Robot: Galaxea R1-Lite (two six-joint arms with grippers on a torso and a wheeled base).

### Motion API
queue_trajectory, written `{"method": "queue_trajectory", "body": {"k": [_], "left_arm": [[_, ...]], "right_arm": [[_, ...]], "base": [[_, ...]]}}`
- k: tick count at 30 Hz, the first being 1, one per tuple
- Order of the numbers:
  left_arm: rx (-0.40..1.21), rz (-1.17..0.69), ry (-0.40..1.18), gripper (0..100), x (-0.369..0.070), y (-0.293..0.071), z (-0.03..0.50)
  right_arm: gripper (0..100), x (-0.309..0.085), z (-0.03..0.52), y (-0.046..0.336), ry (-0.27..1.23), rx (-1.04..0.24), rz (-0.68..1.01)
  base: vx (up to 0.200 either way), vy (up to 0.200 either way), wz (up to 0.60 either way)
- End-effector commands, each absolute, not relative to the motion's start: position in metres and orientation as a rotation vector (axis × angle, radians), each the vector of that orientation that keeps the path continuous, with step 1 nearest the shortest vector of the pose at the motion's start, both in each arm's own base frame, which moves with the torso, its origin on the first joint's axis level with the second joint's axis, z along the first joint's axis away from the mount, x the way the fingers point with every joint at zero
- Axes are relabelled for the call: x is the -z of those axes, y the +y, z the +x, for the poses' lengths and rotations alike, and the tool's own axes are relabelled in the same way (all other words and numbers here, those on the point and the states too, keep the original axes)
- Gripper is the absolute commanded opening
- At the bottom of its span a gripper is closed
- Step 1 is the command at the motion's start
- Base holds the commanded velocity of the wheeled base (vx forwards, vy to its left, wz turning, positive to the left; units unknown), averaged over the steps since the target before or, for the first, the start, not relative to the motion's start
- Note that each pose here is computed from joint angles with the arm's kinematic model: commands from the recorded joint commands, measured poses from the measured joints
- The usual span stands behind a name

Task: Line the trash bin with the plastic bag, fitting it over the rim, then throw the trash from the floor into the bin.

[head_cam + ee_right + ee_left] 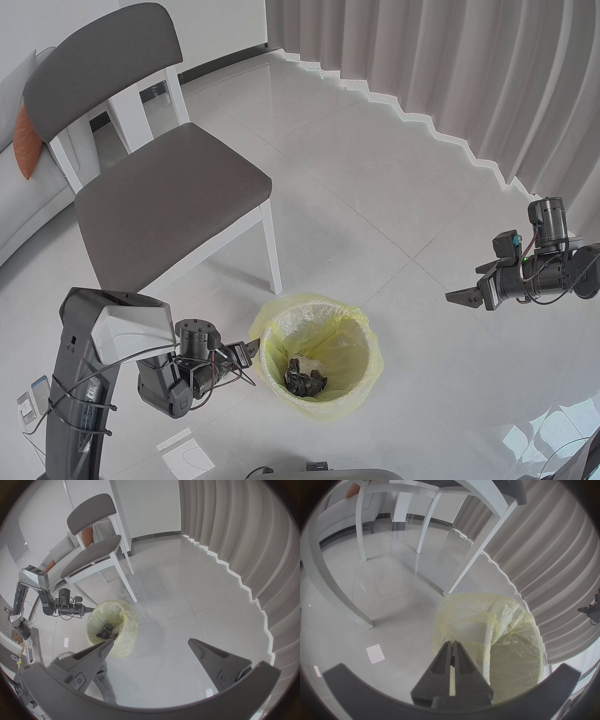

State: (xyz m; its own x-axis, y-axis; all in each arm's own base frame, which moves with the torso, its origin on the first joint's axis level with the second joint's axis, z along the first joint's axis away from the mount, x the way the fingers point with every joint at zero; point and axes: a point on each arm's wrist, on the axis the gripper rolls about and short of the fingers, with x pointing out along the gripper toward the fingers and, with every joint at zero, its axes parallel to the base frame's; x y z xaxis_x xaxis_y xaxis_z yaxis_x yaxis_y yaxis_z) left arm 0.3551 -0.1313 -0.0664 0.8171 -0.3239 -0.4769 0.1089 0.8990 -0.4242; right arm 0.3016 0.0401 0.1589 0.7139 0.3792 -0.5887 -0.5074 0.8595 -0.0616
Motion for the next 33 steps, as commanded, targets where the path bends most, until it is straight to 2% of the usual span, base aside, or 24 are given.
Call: {"method": "queue_trajectory", "body": {"k": [1,15,21,22,24,27,30,33], "left_arm": [[0.209,-0.403,0.559,100,0.061,-0.119,0.357],[0.104,-0.395,0.531,100,0.049,-0.071,0.346],[0.169,-0.378,0.332,100,-0.047,-0.063,0.303],[0.169,-0.378,0.332,100,-0.047,-0.063,0.303],[0.239,-0.329,0.266,100,-0.085,-0.068,0.266],[0.292,-0.288,0.228,100,-0.104,-0.072,0.239],[0.377,-0.237,0.173,100,-0.142,-0.072,0.186],[0.383,-0.232,0.144,100,-0.164,-0.063,0.162]], "right_arm": [[100,-0.159,0.301,0.039,0.600,-0.493,-0.225],[100,-0.189,0.278,0.036,0.509,-0.475,-0.232],[100,-0.223,0.232,0.031,0.408,-0.449,-0.222],[100,-0.223,0.232,0.031,0.408,-0.449,-0.222],[100,-0.231,0.205,0.028,0.362,-0.424,-0.203],[100,-0.232,0.183,0.025,0.340,-0.401,-0.168],[100,-0.224,0.136,0.019,0.303,-0.362,-0.060],[100,-0.220,0.108,0.014,0.240,-0.333,-0.003]], "base": [[0.000,0.000,0.00],[0.000,0.000,0.00],[0.000,0.000,0.00],[0.000,0.000,0.00],[0.000,0.000,0.00],[0.000,0.000,0.00],[0.000,0.000,0.00],[0.000,0.000,0.00]]}}
